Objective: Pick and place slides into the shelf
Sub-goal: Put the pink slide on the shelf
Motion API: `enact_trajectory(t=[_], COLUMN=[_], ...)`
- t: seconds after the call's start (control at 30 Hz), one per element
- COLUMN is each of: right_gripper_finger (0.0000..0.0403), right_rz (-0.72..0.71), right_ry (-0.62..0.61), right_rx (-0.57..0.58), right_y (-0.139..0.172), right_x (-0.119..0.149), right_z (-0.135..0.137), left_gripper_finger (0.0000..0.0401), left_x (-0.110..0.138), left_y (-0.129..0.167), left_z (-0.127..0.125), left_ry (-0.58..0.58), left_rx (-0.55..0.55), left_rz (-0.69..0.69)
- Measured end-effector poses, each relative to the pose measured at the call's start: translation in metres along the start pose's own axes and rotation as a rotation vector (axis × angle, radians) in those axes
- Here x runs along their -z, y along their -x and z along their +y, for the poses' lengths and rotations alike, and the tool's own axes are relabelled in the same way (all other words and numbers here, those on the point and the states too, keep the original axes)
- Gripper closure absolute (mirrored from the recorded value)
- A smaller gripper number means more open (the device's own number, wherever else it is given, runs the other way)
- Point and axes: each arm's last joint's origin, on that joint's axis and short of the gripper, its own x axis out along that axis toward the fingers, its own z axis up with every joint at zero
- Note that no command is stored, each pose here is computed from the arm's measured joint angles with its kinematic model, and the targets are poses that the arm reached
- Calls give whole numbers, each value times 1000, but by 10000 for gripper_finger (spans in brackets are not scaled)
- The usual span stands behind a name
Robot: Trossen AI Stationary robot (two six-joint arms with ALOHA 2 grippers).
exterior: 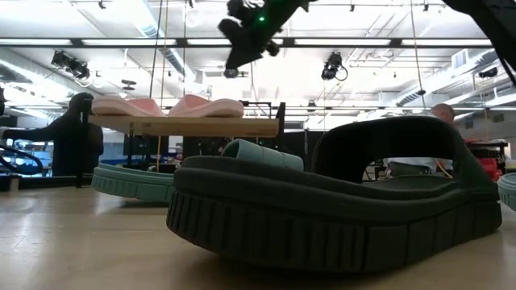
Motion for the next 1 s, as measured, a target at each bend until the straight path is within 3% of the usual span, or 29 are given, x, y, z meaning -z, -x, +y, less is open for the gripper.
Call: enact_trajectory(t=[0.07, 0.13, 0.4, 1.0], right_gripper_finger=[374, 392, 398, 402], right_rz=[55, 105, 223, 326], right_ry=[-22, -27, -36, -52], right_rx=[-9, -9, -9, 80], right_y=[3, 1, -29, -42], right_x=[5, 10, 33, 53], right_z=[-6, -9, 5, 14], left_gripper_finger=[379, 376, 376, 374], left_x=[0, 0, 1, 2], left_y=[0, 0, 0, 0], left_z=[0, 0, 0, 0], left_ry=[0, -1, -4, -8], left_rx=[0, 0, -2, -4], left_rz=[1, 1, 8, 16])
